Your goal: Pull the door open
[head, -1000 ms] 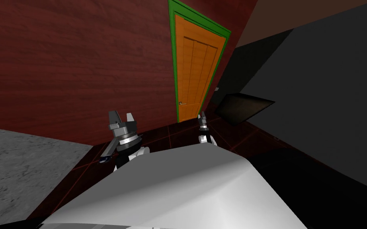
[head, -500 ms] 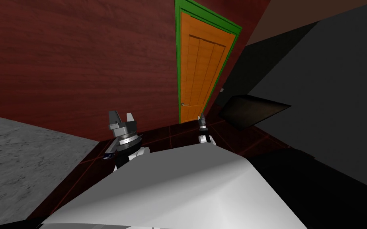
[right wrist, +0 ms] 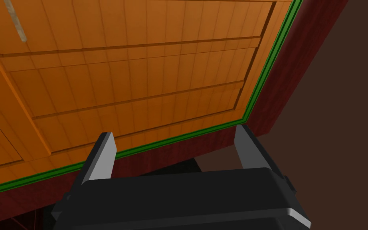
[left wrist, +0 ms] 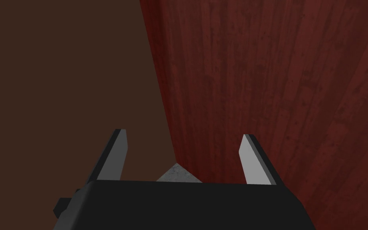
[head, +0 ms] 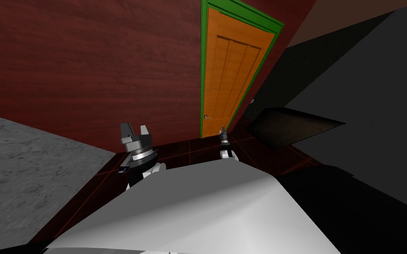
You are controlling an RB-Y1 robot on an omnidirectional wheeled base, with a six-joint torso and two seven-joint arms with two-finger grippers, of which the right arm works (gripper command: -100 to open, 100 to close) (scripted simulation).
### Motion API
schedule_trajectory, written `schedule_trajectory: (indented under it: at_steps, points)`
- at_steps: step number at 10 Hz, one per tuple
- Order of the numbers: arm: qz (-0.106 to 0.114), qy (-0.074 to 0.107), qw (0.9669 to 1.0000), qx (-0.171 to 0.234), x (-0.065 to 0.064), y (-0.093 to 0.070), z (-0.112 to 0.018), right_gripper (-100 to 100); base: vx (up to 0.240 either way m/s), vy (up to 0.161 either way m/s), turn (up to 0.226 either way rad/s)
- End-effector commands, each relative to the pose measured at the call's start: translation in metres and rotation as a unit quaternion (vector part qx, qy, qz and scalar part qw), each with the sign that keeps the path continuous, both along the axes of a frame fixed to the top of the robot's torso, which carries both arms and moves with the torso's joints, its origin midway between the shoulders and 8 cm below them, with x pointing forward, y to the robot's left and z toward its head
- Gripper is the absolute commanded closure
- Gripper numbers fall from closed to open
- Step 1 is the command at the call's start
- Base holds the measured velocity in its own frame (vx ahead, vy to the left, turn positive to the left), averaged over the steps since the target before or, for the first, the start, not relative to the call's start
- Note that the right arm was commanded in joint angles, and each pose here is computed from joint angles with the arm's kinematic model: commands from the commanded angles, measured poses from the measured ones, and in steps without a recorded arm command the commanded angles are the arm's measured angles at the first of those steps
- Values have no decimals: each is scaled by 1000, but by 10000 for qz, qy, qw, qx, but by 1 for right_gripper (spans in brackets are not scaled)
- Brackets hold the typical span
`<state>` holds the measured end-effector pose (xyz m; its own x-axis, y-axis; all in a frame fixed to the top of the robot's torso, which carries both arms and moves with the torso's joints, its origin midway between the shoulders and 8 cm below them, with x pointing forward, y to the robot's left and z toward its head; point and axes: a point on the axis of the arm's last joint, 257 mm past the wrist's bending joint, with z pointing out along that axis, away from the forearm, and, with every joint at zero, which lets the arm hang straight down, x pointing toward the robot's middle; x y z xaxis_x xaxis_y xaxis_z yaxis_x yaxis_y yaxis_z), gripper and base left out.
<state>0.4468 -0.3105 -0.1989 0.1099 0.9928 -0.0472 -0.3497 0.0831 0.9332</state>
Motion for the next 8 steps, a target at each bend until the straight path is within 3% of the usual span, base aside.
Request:
schedule_trajectory:
  at_steps: [1, 8]
  points:
    - [-35, 101, 9999, 22, 3, -4, -12, -100, 79, -34, 114]
    - [-212, 520, 9983, 131, 12, -25, -62, -100, 94, -34, 128]
